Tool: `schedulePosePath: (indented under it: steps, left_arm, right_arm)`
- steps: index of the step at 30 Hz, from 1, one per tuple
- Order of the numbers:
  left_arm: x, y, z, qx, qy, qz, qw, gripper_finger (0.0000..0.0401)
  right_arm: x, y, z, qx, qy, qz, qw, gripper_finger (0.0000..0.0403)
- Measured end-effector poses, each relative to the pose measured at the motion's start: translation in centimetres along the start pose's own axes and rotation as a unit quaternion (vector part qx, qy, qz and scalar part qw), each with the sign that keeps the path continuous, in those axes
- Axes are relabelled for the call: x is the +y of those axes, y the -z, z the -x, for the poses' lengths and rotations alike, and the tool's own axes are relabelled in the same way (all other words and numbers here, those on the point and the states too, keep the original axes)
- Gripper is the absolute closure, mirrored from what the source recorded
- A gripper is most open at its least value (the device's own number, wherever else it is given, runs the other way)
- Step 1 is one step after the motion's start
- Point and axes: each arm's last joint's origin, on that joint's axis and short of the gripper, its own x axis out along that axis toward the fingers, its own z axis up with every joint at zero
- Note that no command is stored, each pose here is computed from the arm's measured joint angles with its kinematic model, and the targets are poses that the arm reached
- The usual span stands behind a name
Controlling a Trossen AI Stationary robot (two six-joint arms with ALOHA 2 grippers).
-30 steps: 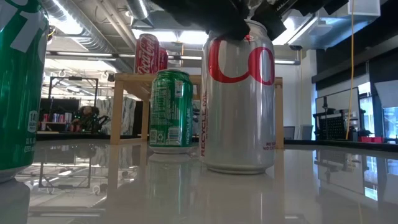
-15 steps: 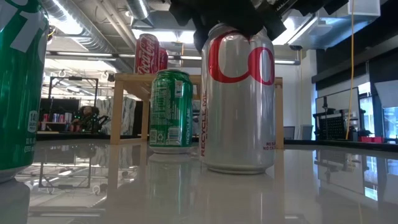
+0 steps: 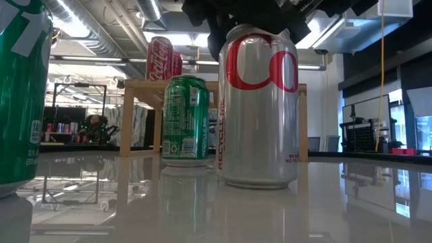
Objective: Place canned beverage on shelf
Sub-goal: Put the red silver soda can on the shelf
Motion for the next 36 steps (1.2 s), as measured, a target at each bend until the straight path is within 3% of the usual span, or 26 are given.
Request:
schedulePosePath:
  steps: [8,22,36]
  left_arm:
    - [0.0,0.0,0.0,0.0,0.0,0.0,1.0,0.0073]
    - [0.0,0.0,0.0,-0.001,0.001,-0.005,1.0,0.0119]
    - [-0.3,0.1,0.1,0.009,0.104,-0.147,0.984,0.0142]
  right_arm:
    - [0.0,0.0,0.0,0.0,0.0,0.0,1.0,0.0017]
    - [0.0,0.0,0.0,-0.001,0.0,-0.002,1.0,0.0017]
    - [1.8,-0.8,2.4,-0.027,-0.016,0.081,0.996,0.0017]
